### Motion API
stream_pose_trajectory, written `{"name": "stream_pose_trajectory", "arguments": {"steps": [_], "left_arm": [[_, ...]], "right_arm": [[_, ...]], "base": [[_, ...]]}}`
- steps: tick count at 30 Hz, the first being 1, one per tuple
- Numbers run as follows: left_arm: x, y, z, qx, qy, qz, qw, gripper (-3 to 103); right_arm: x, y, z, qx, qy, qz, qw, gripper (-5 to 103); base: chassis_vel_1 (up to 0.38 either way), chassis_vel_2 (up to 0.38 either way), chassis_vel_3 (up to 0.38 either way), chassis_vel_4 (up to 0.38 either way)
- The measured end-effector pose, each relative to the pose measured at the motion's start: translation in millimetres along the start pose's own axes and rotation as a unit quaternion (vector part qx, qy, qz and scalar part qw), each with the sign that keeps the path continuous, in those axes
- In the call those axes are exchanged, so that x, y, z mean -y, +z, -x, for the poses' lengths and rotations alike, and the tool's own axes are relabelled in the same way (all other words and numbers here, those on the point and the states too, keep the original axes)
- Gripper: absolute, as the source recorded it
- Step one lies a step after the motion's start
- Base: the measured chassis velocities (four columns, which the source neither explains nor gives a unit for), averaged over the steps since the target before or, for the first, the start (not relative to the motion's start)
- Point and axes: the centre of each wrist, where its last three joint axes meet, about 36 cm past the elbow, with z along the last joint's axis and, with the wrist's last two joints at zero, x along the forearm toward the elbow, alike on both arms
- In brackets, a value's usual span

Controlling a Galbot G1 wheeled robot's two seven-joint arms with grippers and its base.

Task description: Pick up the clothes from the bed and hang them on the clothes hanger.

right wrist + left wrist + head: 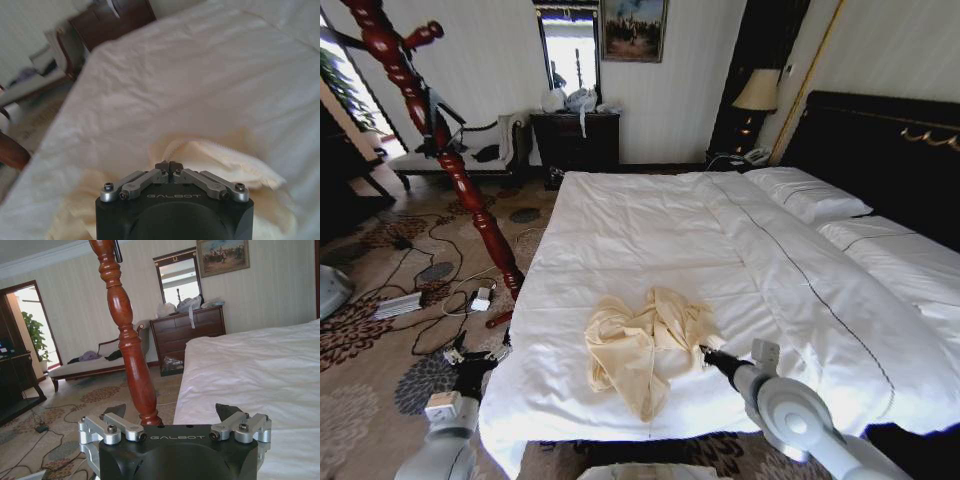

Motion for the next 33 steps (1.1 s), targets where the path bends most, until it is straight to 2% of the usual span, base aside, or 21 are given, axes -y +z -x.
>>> {"name": "stream_pose_trajectory", "arguments": {"steps": [2, 4, 7, 8, 10, 11, 12, 14, 15, 18, 19, 21, 24, 25, 26, 28, 29, 30, 33], "left_arm": [[-0.1, 0, 0, 0.000, 0.000, 0.000, 1.0000, 100], [0.3, -1, 0, 0.002, 0.000, 0.000, 1.0000, 100], [0.4, -2, 0, 0.003, 0.000, -0.001, 1.0000, 100], [0.0, -3, 0, 0.004, -0.001, -0.001, 1.0000, 100], [-0.9, -4, 0, 0.006, -0.003, -0.002, 1.0000, 100], [-0.9, -4, 0, 0.006, -0.003, -0.002, 1.0000, 100], [-1.5, -4, 0, 0.006, -0.004, -0.003, 1.0000, 100], [-2.2, -6, 0, 0.009, -0.006, -0.005, 0.9999, 100], [-2.2, -6, 0, 0.009, -0.006, -0.005, 0.9999, 100], [-1.4, -7, 0, 0.011, -0.007, -0.007, 0.9999, 100], [-1.4, -7, 0, 0.011, -0.007, -0.007, 0.9999, 100], [0.6, -7, 0, 0.011, -0.007, -0.009, 0.9999, 100], [2.0, -7, 0, 0.011, -0.007, -0.009, 0.9999, 100], [2.0, -7, 0, 0.011, -0.007, -0.009, 0.9999, 100], [2.1, -7, 0, 0.011, -0.007, -0.009, 0.9999, 100], [2.0, -6, -1, 0.010, -0.007, -0.008, 0.9999, 100], [1.9, -6, -1, 0.009, -0.007, -0.008, 0.9999, 100], [1.9, -6, -1, 0.009, -0.007, -0.008, 0.9999, 100], [1.4, -5, -1, 0.008, -0.009, -0.008, 0.9999, 100]], "right_arm": [[-2, -11, 0, 0.016, -0.013, 0.001, 1.000, 0], [-9, -65, 3, 0.075, -0.062, 0.007, 0.995, 0], [-12, -95, 5, 0.101, -0.080, 0.015, 0.992, 0], [-18, -136, 6, 0.135, -0.103, 0.024, 0.985, 0], [-22, -176, 6, 0.171, -0.120, 0.034, 0.977, 0], [-22, -176, 6, 0.171, -0.120, 0.034, 0.977, 0], [-24, -194, 6, 0.188, -0.128, 0.039, 0.973, 0], [-29, -247, 5, 0.230, -0.154, 0.057, 0.959, 0], [-29, -247, 5, 0.230, -0.154, 0.057, 0.959, 0], [-49, -297, 0, 0.269, -0.187, 0.071, 0.942, 0], [-49, -297, 0, 0.269, -0.187, 0.071, 0.942, 0], [-71, -315, 0, 0.278, -0.214, 0.073, 0.934, 0], [-101, -310, 3, 0.268, -0.243, 0.064, 0.930, 0], [-101, -310, 3, 0.268, -0.243, 0.064, 0.930, 0], [-110, -301, 5, 0.259, -0.253, 0.057, 0.930, 0], [-141, -251, 17, 0.219, -0.281, 0.017, 0.934, 0], [-148, -230, 23, 0.202, -0.287, 0.002, 0.936, 0], [-148, -230, 23, 0.202, -0.287, 0.002, 0.936, 0], [-162, -162, 37, 0.138, -0.303, -0.040, 0.942, 0]], "base": [[0.000, 0.000, 0.000, 0.000], [0.000, 0.000, 0.000, 0.000], [0.000, 0.000, 0.000, 0.000], [0.000, 0.000, 0.000, 0.000], [0.000, 0.000, 0.000, 0.000], [0.000, 0.000, 0.000, 0.000], [0.000, 0.000, 0.000, 0.000], [0.000, 0.000, 0.000, 0.000], [0.000, 0.000, 0.000, 0.000], [0.000, 0.000, 0.000, 0.000], [0.000, 0.000, 0.000, 0.000], [0.000, 0.000, 0.000, 0.000], [0.000, 0.000, 0.000, 0.000], [0.000, 0.000, 0.000, 0.000], [0.000, 0.000, 0.000, 0.000], [0.000, 0.000, 0.000, 0.000], [0.000, 0.000, 0.000, 0.000], [0.000, 0.000, 0.000, 0.000], [0.000, 0.000, 0.000, 0.000]]}}
